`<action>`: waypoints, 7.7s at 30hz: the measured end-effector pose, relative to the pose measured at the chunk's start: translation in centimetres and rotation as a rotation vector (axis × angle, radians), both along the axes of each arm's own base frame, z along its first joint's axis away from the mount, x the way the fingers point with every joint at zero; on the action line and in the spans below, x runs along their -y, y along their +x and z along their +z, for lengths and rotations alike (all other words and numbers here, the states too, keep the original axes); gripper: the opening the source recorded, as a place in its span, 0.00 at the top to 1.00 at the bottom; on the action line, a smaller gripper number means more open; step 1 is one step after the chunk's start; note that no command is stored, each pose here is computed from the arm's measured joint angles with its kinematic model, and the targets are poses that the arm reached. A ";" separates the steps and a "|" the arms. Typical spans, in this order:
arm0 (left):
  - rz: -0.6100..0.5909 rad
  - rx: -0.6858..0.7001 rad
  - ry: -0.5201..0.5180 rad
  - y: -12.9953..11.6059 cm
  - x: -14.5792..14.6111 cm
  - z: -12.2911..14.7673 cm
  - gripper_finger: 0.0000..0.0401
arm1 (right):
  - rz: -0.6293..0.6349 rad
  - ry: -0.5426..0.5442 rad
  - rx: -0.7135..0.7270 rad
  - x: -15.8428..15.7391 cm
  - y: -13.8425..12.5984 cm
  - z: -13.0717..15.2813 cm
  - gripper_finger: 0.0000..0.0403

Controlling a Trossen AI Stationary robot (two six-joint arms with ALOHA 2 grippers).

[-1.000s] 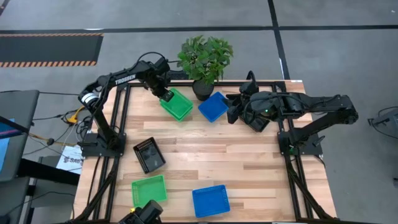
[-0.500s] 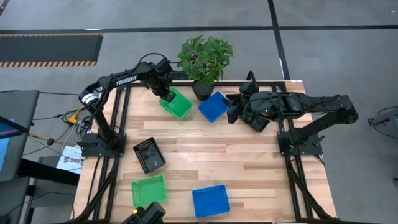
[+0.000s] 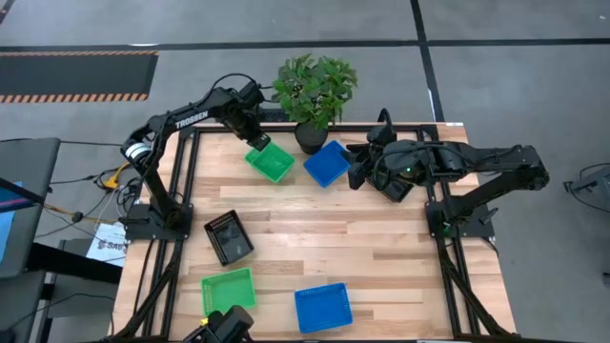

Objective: Stack baskets by color
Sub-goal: Stack the bottom black basket on the top black basket

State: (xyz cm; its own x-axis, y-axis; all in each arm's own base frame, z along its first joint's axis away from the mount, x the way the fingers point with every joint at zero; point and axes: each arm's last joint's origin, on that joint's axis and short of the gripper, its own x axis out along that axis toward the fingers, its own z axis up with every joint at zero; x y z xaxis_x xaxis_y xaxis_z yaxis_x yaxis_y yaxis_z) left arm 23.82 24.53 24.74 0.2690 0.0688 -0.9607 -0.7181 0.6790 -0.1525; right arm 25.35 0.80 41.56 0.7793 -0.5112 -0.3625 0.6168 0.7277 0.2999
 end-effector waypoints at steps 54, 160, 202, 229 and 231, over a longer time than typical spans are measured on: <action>0.034 0.031 -0.032 -9.1 30.1 12.5 0.40 | 0.366 0.075 -0.253 -7.8 23.5 -20.5 0.46; -0.047 0.154 0.166 -10.1 31.7 12.8 0.40 | 0.637 -0.158 -0.956 -2.6 25.6 -20.9 0.98; 0.069 0.259 0.269 -9.4 31.0 13.1 0.40 | -0.021 0.238 -0.636 5.7 -11.0 -6.4 0.99; 0.143 0.306 0.290 -7.2 28.1 13.6 0.40 | 0.009 0.384 -0.669 11.1 -16.3 -10.7 0.99; 0.143 0.306 0.290 -7.2 28.1 13.6 0.40 | 0.025 0.396 -0.650 11.3 -16.2 -11.3 0.99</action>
State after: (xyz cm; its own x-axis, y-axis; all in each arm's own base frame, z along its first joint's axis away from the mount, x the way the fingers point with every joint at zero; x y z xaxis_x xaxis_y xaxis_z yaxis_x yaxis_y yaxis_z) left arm 16.61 -3.58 38.33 0.5059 0.3809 -0.7739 -0.7595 0.6221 -0.1903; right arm 9.16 -10.47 30.25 0.3560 -0.2324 -0.9052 0.7434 0.6573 0.1236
